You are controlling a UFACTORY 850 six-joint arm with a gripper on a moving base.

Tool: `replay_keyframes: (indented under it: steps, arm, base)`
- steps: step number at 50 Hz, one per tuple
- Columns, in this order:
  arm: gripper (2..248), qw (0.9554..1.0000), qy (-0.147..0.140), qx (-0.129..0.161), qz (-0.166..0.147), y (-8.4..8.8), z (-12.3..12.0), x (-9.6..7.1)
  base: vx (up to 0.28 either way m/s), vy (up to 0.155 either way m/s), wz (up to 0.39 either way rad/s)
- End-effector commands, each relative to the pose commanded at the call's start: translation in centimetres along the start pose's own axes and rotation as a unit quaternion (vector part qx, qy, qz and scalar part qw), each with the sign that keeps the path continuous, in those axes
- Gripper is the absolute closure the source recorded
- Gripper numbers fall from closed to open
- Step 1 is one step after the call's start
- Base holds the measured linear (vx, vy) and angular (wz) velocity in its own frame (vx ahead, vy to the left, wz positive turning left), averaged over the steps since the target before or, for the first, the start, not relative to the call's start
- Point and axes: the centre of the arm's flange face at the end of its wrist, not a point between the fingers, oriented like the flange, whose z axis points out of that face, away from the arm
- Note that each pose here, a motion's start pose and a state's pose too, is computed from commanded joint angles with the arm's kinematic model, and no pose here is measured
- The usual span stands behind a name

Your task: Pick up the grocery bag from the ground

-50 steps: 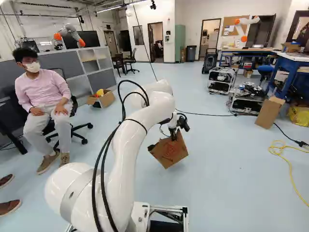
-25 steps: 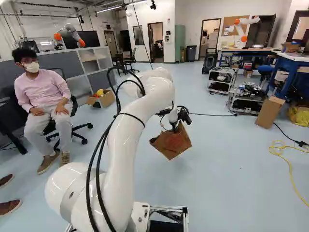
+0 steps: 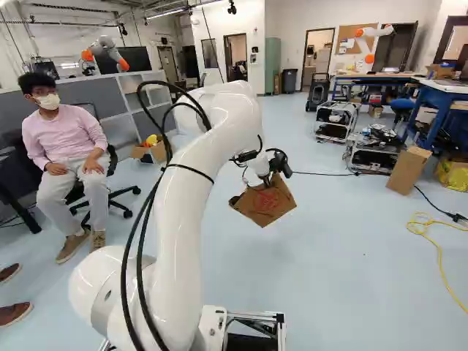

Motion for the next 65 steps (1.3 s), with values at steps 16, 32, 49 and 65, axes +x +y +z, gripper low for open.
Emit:
replay_keyframes:
  steps: [16, 32, 49, 65]
  arm:
    - [224, 0.998, 0.042, 0.048, 0.001, -1.2, -5.0, 1.2]
    - [224, 0.9913, 0.087, 0.098, 0.003, -2.1, -10.0, 2.4]
    - [224, 0.979, 0.137, 0.151, 0.007, -2.4, -15.7, 3.6]
    - [224, 0.9643, 0.179, 0.195, 0.01, -2.2, -20.9, 4.3]
  base:
    - [0.0, 0.0, 0.0]
    - [0.0, 0.0, 0.0]
    - [0.0, 0.0, 0.0]
    - [0.0, 0.0, 0.0]
